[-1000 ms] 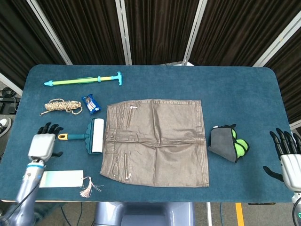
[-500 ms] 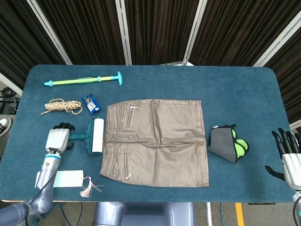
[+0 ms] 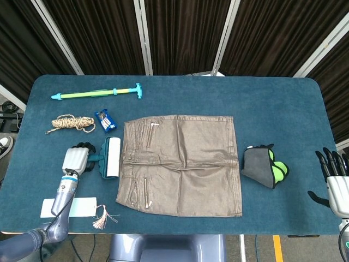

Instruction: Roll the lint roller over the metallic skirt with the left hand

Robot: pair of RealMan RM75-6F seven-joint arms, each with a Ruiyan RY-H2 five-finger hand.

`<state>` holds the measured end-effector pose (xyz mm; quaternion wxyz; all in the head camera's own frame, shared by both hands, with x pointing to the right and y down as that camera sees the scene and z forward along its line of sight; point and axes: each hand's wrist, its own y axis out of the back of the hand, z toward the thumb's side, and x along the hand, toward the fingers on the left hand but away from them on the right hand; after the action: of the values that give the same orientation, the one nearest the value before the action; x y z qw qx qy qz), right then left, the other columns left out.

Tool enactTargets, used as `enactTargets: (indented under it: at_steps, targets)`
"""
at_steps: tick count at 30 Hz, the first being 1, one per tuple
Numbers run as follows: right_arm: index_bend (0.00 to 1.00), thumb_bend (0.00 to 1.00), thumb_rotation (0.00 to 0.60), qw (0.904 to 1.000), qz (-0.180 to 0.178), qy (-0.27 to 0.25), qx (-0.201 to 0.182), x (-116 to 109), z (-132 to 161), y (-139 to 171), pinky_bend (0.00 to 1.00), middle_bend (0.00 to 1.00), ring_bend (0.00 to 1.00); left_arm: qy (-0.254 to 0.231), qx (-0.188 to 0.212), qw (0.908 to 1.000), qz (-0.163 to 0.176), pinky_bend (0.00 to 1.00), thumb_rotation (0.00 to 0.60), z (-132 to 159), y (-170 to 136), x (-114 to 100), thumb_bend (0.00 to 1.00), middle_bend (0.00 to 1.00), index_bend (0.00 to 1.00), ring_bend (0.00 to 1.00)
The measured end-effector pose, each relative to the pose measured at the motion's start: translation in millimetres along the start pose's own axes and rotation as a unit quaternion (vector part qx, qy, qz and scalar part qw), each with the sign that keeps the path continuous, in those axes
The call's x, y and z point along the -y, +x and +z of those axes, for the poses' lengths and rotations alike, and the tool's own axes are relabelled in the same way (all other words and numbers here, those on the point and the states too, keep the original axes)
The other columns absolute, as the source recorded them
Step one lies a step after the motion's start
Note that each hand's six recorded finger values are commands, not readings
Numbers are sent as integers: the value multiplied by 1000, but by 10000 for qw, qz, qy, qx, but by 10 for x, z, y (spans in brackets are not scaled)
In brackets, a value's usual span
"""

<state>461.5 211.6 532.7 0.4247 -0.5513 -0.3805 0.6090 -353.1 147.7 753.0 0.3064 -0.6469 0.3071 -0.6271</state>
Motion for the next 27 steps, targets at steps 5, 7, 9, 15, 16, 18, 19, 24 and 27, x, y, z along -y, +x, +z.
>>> enactTargets:
  at_steps: [5, 7, 9, 15, 16, 18, 19, 24, 27]
  targets:
    - [0, 0, 600, 10000, 48, 31, 25, 28, -8, -14, 0, 0, 0, -43, 108, 9999, 54, 363, 600, 100, 4, -20, 401, 266, 381, 237]
    - [0, 0, 600, 10000, 76, 37, 41, 42, -12, -17, 0, 0, 0, -86, 128, 9999, 28, 398, 600, 131, -3, -10, 436, 297, 413, 274]
    - [0, 0, 600, 9999, 112, 45, 73, 58, -23, -23, 0, 0, 0, -130, 151, 9998, 8, 436, 600, 159, -12, -4, 473, 354, 467, 325]
    - [0, 0, 600, 9998, 145, 76, 107, 78, -27, -37, 0, 0, 0, -91, 149, 9998, 110, 530, 600, 176, -17, -34, 654, 526, 661, 478]
    - [0, 0, 600, 9998, 144, 77, 109, 78, -28, -38, 0, 0, 0, -57, 129, 9998, 129, 537, 600, 168, -16, -38, 678, 540, 683, 489]
    - [0, 0, 600, 9998, 149, 81, 121, 81, -33, -39, 0, 0, 0, -18, 105, 9998, 172, 542, 600, 151, -15, -53, 693, 548, 701, 496]
    - [0, 0, 600, 9998, 155, 82, 125, 85, -35, -40, 0, 0, 0, 14, 98, 9997, 201, 543, 600, 137, -15, -64, 696, 550, 708, 497]
    - [0, 0, 600, 9997, 175, 104, 118, 97, -28, -42, 0, 0, 0, 103, 110, 9996, 237, 551, 600, 92, -16, -108, 767, 562, 736, 509]
    - [0, 0, 600, 9997, 180, 113, 118, 101, -23, -43, 0, 0, 0, 131, 174, 9994, 255, 556, 600, 95, -30, -146, 838, 566, 747, 513]
